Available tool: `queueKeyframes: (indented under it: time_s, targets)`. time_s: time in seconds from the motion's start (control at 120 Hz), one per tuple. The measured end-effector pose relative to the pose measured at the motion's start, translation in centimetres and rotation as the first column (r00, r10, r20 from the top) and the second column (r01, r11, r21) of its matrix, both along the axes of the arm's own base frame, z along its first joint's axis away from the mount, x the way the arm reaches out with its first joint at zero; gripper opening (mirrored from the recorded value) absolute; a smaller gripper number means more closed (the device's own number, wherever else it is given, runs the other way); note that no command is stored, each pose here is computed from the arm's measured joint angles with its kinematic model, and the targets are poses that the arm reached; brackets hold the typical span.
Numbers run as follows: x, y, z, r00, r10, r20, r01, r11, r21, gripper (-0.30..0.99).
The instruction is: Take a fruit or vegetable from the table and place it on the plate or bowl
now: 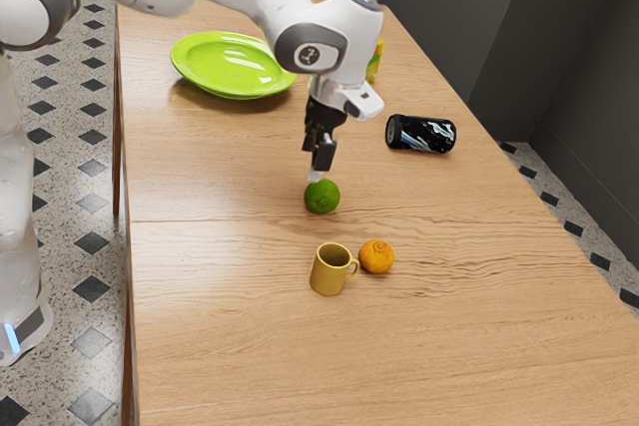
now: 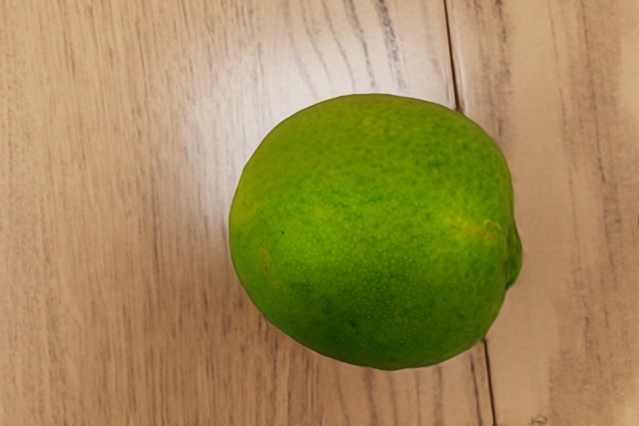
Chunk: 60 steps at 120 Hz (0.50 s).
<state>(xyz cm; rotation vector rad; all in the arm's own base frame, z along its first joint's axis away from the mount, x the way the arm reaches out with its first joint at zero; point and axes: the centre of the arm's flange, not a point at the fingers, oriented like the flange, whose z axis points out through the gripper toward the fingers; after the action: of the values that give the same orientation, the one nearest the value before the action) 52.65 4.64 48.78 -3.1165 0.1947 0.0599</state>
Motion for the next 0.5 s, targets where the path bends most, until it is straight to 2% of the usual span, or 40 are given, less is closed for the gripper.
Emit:
queueKeyframes:
  time_s: [0.125,0.5]
  targets:
    - [0.0,-0.3,-0.9,1.000,-0.004,0.005,0.004,1.000,-0.007,0.69]
    - [2.6,-0.6,-3.5,0.994,0.001,0.110,0.002,1.000,-0.025,0.69]
